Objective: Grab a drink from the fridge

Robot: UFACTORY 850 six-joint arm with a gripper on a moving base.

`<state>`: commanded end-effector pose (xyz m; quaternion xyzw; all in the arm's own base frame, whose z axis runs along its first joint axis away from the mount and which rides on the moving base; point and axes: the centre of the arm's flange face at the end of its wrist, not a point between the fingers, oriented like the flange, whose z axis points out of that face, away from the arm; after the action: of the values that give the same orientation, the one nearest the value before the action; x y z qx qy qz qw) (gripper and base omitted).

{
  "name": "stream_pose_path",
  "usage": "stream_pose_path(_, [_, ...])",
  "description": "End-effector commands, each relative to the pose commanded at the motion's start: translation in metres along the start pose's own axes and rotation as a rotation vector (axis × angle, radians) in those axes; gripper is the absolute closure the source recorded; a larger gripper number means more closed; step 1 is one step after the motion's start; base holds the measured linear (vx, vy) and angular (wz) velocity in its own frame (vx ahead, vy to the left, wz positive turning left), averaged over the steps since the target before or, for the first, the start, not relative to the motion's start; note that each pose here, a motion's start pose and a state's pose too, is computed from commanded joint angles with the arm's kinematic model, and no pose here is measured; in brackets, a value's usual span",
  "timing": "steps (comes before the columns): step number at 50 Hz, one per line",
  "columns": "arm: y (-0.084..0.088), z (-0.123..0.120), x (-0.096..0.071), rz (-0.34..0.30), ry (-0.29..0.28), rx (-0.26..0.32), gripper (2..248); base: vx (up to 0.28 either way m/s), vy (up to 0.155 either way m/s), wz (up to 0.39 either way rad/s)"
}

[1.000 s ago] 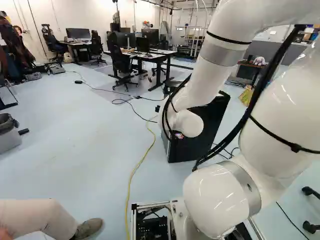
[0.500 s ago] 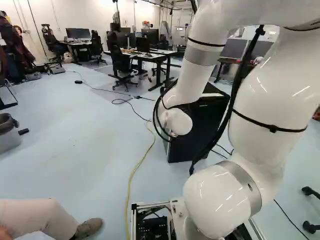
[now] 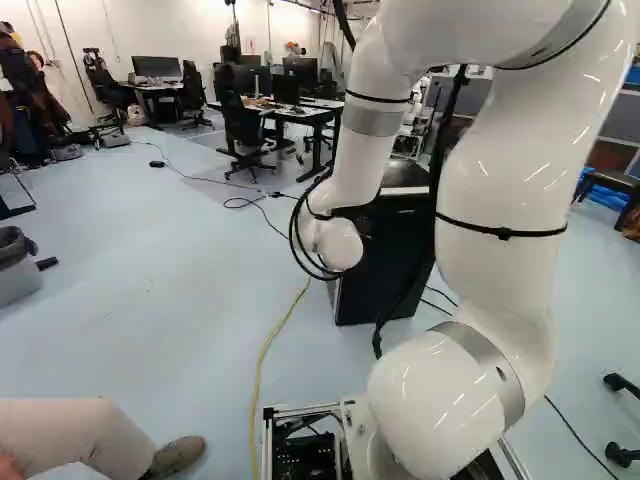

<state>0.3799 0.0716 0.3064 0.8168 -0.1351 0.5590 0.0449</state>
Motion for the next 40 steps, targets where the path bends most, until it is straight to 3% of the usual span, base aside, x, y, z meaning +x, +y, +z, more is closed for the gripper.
stream_pose_path(40, [-0.032,0.040,-0.029,0.036,0.078,-0.170,3,0.000,0.000,0.000])
